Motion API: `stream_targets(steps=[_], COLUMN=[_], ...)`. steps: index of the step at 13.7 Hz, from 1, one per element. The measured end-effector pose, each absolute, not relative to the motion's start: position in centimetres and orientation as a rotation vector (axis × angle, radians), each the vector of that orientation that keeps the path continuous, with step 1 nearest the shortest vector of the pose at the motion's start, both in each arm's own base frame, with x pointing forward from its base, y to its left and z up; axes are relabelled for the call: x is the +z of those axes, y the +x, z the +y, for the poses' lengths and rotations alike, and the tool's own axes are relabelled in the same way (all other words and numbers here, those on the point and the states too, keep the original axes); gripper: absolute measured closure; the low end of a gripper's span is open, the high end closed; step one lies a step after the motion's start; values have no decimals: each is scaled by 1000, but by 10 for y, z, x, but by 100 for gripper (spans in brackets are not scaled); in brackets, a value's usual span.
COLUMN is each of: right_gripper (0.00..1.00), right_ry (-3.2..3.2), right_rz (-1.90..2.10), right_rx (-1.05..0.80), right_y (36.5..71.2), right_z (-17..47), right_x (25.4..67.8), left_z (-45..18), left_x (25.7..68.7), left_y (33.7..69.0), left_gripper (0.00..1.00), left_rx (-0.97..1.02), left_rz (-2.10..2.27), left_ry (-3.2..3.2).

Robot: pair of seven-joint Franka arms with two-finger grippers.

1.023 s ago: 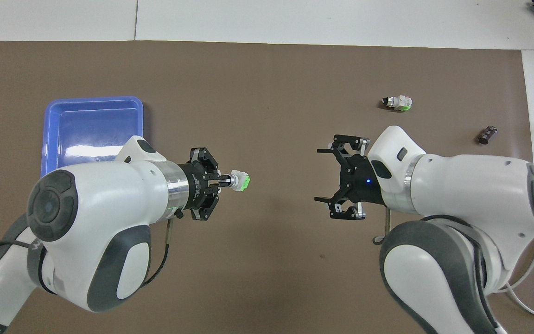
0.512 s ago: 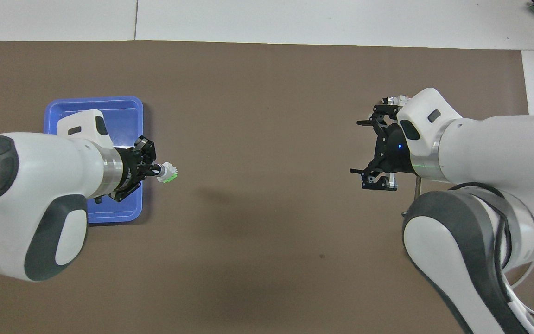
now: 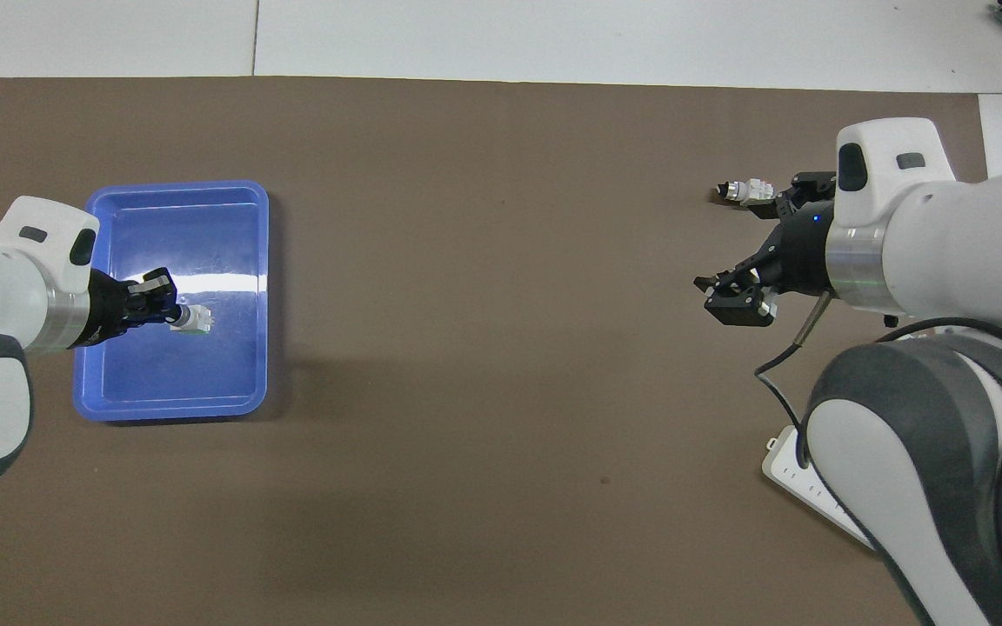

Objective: Turn and place switch with both arms

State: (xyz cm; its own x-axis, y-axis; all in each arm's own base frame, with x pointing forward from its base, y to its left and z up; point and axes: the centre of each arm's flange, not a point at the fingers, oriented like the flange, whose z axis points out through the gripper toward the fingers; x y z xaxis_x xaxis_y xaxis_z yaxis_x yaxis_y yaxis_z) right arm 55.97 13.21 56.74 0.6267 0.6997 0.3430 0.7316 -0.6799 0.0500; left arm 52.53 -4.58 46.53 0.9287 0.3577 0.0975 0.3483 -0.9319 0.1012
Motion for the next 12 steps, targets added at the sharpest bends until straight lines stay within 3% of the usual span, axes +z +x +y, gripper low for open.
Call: stream_targets(steps=[4, 7, 12], right_gripper=[0, 0, 0], right_ry=[-2948, -3023, -3110], right_rz=[-682, -370, -74], right_rx=[-550, -569, -424], right_y=[568, 572, 565], right_z=[114, 95, 80], right_x=[590, 600, 613], left_z=[-23, -16, -16], left_x=[435, 429, 483], left_y=[523, 526, 548], left_gripper=[89, 78, 20], left_rx=[155, 149, 53], left_rz=[296, 210, 187], left_ry=[3079, 3092, 3101])
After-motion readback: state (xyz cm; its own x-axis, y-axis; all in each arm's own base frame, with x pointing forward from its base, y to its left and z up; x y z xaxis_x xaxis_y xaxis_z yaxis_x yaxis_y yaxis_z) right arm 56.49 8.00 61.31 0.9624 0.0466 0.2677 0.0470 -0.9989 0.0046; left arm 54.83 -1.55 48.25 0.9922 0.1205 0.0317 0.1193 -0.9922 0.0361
